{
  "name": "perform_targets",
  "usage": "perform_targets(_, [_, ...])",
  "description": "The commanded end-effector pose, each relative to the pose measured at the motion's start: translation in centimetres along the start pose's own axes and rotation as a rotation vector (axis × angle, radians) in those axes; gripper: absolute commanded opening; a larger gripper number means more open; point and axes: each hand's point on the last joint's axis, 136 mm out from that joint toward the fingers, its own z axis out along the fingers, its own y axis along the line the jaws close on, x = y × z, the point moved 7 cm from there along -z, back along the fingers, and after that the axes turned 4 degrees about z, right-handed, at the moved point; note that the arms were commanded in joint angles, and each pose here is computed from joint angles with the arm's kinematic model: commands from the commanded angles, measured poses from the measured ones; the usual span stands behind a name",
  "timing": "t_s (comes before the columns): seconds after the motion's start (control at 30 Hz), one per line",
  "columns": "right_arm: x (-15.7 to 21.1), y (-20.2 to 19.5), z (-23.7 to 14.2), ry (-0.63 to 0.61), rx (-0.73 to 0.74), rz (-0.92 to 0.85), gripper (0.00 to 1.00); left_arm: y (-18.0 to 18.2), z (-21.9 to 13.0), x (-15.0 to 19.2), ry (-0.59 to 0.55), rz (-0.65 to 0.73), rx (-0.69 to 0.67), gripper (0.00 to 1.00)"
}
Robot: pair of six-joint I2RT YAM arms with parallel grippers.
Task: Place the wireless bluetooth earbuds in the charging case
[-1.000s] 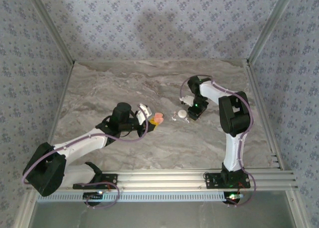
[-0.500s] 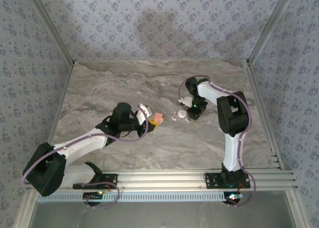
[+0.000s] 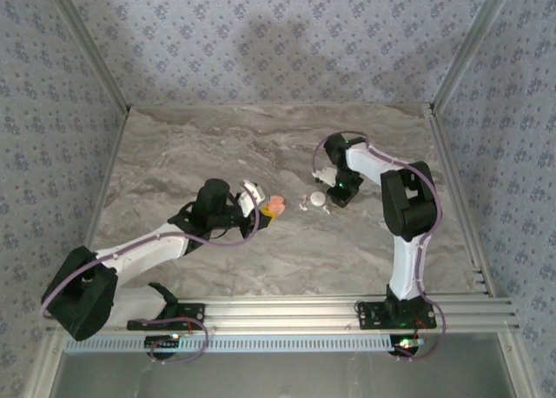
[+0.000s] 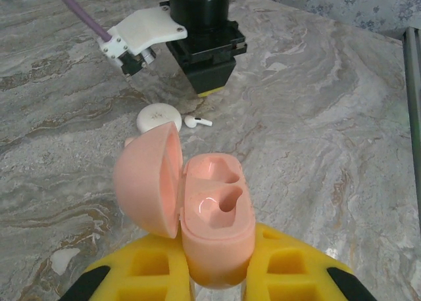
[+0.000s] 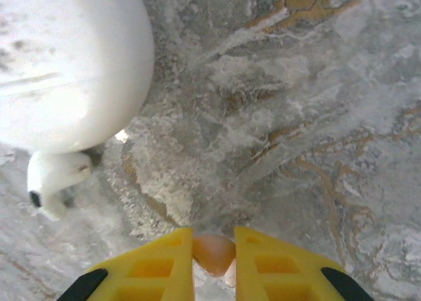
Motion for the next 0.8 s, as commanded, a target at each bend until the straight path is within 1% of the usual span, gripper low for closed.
perform_targets(0.0, [0.2, 0.2, -2.6, -0.127, -0.008, 0.044, 0.19, 0.6, 0.6, -0.6, -0.081, -0.009, -0.04, 0.08])
perform_targets(0.13, [0.5, 0.5, -4.7, -0.281, -0.048, 0.096, 0.19, 1.2, 1.3, -0.8, -0.139, -0.014, -0.064, 0.08])
perform_targets(0.23, [0.7, 0.9, -6.4, -0.435, -0.094, 0.146, 0.18, 1.5, 1.9, -1.1, -0.173, -0.016, -0.065, 0.08])
perform_targets(0.27, [0.6, 1.0, -7.3, -0.505, -0.118, 0.163, 0.18, 1.6, 2.2, -1.1, -0.182, -0.019, -0.065, 0.08])
perform_targets(0.3, [1.1, 1.5, -7.1, -0.546, -0.168, 0.179, 0.18, 1.7, 2.5, -1.0, -0.19, -0.018, -0.063, 0.08])
perform_targets(0.4, [0.9, 1.6, -8.6, -0.714, -0.262, 0.222, 0.18, 1.7, 3.7, -0.6, -0.2, 0.0, -0.059, 0.09])
perform_targets(0.67, [1.4, 1.2, -11.1, -1.014, -0.563, 0.4, 0.18, 1.6, 6.7, -0.2, -0.256, 0.006, -0.02, 0.09])
perform_targets(0.77, [1.6, 1.6, -12.0, -1.091, -0.609, 0.414, 0.18, 1.3, 7.3, -0.3, -0.265, 0.019, -0.014, 0.09])
